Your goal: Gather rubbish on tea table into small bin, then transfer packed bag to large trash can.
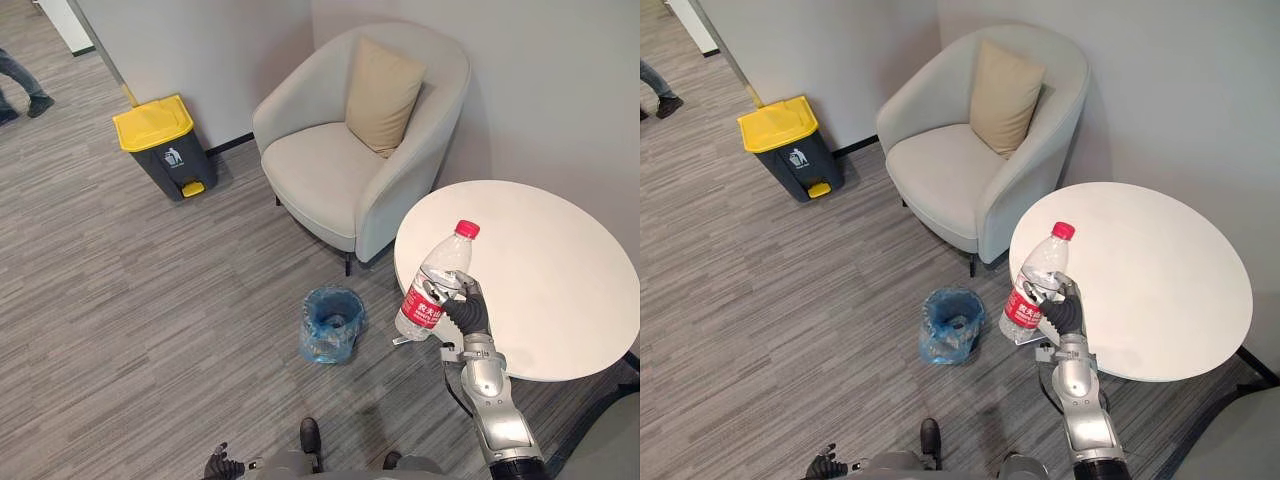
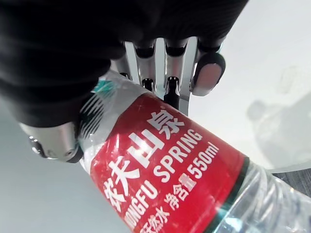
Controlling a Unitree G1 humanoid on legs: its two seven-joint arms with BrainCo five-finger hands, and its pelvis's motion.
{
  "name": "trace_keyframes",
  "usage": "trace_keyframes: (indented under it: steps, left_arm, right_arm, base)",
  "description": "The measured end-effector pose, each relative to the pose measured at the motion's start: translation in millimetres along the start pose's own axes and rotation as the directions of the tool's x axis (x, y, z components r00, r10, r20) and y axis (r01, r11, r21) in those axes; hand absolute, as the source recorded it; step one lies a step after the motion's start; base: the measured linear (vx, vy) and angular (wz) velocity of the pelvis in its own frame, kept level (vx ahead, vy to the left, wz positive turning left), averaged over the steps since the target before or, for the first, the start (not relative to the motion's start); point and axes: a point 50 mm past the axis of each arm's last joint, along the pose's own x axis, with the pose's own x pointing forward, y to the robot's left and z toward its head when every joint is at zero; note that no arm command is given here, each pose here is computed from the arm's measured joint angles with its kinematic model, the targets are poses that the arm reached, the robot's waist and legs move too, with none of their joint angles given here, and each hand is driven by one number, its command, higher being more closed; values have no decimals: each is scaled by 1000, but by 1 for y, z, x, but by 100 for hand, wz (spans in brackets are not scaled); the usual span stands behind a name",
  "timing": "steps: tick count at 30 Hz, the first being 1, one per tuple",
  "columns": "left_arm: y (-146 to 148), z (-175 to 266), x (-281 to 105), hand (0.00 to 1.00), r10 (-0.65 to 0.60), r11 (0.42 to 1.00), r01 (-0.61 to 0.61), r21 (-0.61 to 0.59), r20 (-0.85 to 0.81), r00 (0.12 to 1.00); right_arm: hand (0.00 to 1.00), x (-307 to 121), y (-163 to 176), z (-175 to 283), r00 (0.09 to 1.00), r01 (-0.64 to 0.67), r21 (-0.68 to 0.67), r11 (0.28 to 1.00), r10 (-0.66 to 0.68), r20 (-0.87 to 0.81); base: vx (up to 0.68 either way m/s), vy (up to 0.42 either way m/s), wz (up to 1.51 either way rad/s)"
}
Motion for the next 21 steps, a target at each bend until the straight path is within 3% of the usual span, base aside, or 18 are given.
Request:
trace_keyframes:
  steps: [8,21]
  left_arm:
    - [5,0,1,0,8,1000,-8,5,-1,1000]
    - [3,0,0,0,26,995,-26,-93,-2,1000]
  right_arm:
    - [100,-4,0,-4,999,-31,-28,999,30,-11]
    - [100,-18,-6,-22,995,-49,-53,997,45,-87]
  base:
    - [194,47,45]
    - [235,-112,42]
